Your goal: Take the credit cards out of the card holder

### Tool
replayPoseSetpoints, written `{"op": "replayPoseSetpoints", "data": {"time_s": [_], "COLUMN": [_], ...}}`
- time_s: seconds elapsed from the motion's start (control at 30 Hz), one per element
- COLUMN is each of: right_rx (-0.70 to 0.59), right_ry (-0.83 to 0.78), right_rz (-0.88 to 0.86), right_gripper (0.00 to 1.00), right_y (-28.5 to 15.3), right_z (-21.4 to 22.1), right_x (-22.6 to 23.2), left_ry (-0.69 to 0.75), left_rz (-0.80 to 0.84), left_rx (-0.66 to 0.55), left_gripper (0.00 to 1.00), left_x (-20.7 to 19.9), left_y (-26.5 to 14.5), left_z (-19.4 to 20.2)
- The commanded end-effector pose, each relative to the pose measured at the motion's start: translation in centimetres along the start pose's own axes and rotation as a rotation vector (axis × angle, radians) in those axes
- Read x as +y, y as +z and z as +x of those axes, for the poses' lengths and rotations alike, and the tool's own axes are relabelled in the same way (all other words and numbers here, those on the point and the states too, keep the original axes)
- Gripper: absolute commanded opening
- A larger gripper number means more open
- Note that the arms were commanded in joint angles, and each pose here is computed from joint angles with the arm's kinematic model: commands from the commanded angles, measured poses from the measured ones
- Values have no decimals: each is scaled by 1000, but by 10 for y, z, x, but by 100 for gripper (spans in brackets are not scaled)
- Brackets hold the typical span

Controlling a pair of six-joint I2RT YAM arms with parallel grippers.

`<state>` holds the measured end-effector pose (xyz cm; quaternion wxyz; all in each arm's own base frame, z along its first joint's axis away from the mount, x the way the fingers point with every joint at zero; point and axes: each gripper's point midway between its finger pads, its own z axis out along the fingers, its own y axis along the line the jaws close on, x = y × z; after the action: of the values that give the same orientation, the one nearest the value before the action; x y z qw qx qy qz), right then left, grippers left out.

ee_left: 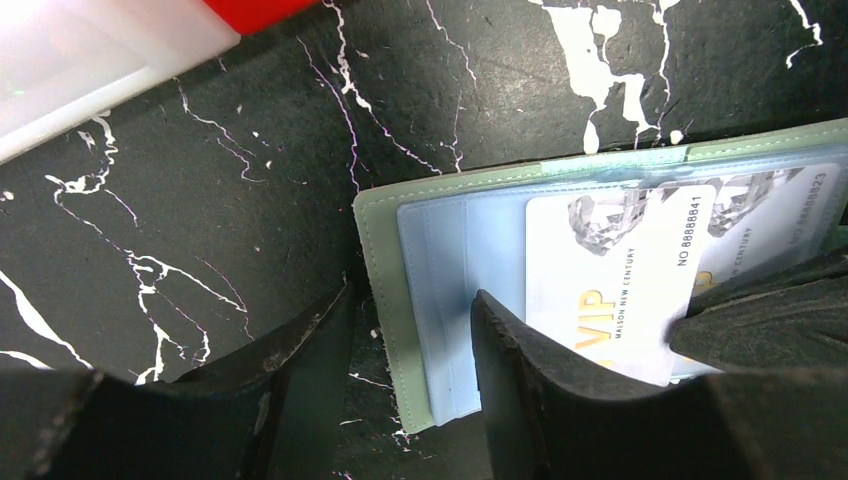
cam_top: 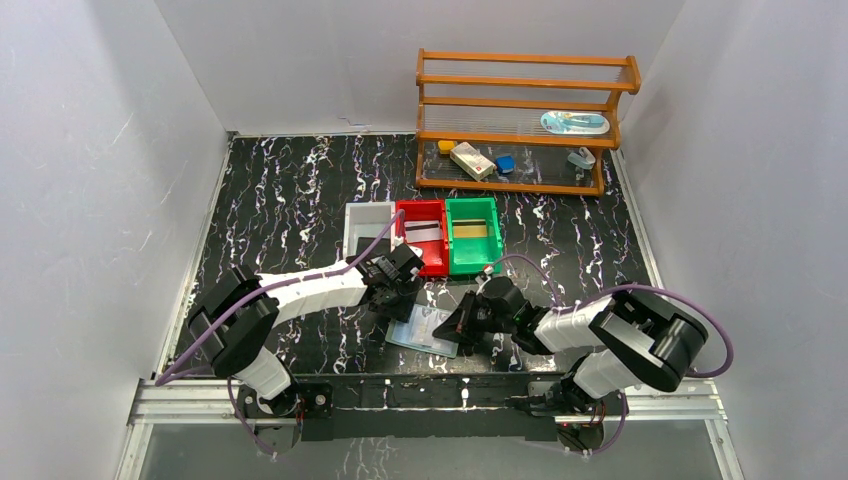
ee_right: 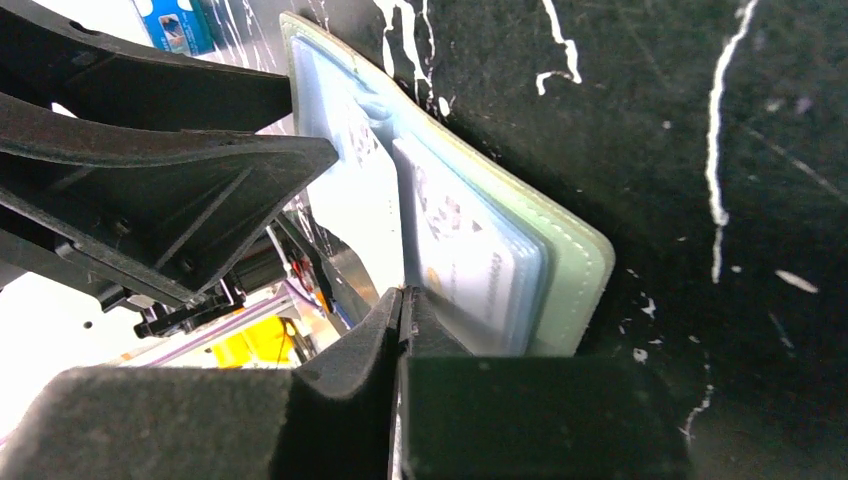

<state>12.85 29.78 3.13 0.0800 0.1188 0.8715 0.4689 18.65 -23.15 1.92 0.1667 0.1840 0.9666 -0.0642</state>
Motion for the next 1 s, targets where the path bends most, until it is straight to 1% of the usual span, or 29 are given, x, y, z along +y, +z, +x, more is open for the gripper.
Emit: {"op": "replayPoseSetpoints", "data": {"time_s": [0.0, 0.03, 0.13, 0.27, 0.33, 0.4, 0.43, 0.53, 0.63, 0.7, 0.87, 0.97], "right_rx": [-31, -34, -41, -38, -37, -28, -27, -51, -81, -92, -103, -88], "right_ry": [2, 3, 1, 12, 9, 2, 1, 4, 10, 1, -20, -35], "right_rz": [-13, -18, -40, -69, -85, -99, -104, -101, -67, -49, -28, -28], "right_gripper": [13, 19, 25, 28, 28, 25, 22, 8, 3, 1, 2, 3], "right_y": [-2, 0, 5, 11, 12, 14, 14, 10, 3, -1, -7, -5], "right_z": [-5, -6, -11, -12, -12, -11, -11, -13, -14, -14, -15, -14], "right_x": [2, 4, 13, 18, 19, 21, 22, 19, 9, 4, 1, 4], "left_ry": [49, 51, 55, 53, 52, 53, 51, 46, 33, 27, 15, 9], "left_rz": [-166, -163, -152, -147, -143, -142, -141, -147, -156, -155, -144, -126], "left_rx": [101, 102, 102, 104, 103, 104, 102, 93, 77, 64, 39, 19], "left_gripper": [44, 44, 43, 42, 42, 42, 42, 42, 42, 42, 43, 47], "left_x": [37, 36, 34, 33, 33, 32, 32, 34, 36, 36, 35, 31], "left_y": [10, 10, 10, 9, 9, 9, 8, 6, 3, -1, -8, -13], "left_z": [33, 33, 33, 34, 34, 34, 34, 33, 31, 30, 26, 20]}}
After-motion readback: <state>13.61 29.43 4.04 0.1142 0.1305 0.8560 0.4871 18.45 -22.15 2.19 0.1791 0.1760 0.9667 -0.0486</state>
